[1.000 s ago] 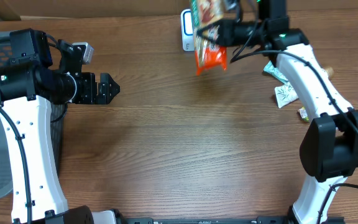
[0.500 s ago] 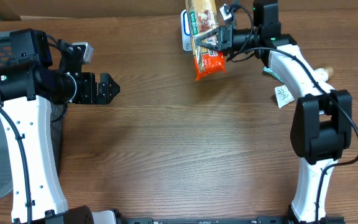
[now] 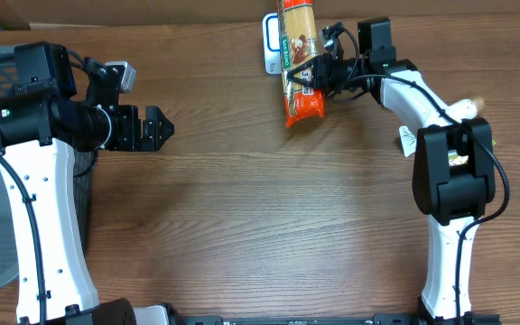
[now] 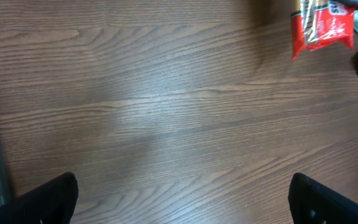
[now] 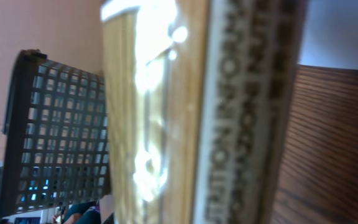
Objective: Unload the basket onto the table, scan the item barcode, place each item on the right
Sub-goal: 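Lift the spaghetti pack upright and carry it toward the white scanner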
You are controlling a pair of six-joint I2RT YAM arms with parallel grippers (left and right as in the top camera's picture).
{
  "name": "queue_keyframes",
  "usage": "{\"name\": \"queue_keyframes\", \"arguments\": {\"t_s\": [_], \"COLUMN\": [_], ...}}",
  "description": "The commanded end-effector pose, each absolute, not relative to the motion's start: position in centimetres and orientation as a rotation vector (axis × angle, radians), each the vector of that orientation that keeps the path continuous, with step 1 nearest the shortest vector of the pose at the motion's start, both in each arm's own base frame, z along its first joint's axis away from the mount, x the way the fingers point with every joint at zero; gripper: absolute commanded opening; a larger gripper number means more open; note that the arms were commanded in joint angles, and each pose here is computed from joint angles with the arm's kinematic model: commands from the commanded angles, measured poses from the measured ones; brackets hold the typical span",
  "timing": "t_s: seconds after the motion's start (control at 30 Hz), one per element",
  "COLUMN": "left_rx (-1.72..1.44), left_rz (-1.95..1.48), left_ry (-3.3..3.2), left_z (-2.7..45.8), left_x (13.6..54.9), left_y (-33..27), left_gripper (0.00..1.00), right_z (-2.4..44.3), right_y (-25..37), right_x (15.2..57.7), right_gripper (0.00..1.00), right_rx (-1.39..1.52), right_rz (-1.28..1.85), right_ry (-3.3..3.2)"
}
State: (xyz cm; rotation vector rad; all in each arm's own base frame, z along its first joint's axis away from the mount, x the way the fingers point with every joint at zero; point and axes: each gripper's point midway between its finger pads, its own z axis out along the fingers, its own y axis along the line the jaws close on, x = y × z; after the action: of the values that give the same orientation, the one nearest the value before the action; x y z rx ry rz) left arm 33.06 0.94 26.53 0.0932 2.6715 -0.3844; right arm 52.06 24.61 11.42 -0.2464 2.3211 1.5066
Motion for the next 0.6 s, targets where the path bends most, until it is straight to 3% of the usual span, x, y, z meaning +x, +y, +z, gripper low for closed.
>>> {"name": "queue_keyframes", "arguments": {"t_s": [0.0,0.57], "left_rx": [0.135,0.135], "left_rz": [-0.387,-0.386], "left_ry": [2.653,2.653], "left_z": [27.0,27.0], "left_x": [33.2,33.2], "left_y": [0.6,0.6], "left_gripper": [1.0,1.0], "right_z": [14.2,13.1], "right_y": [25.3,27.2], "right_x": [52.3,50.9], "right_gripper": [0.04,0.04], "right_rx": [-0.4,-0.43], "right_rz": [1.502,1.526], "right_ry": [2.206,2.239]}}
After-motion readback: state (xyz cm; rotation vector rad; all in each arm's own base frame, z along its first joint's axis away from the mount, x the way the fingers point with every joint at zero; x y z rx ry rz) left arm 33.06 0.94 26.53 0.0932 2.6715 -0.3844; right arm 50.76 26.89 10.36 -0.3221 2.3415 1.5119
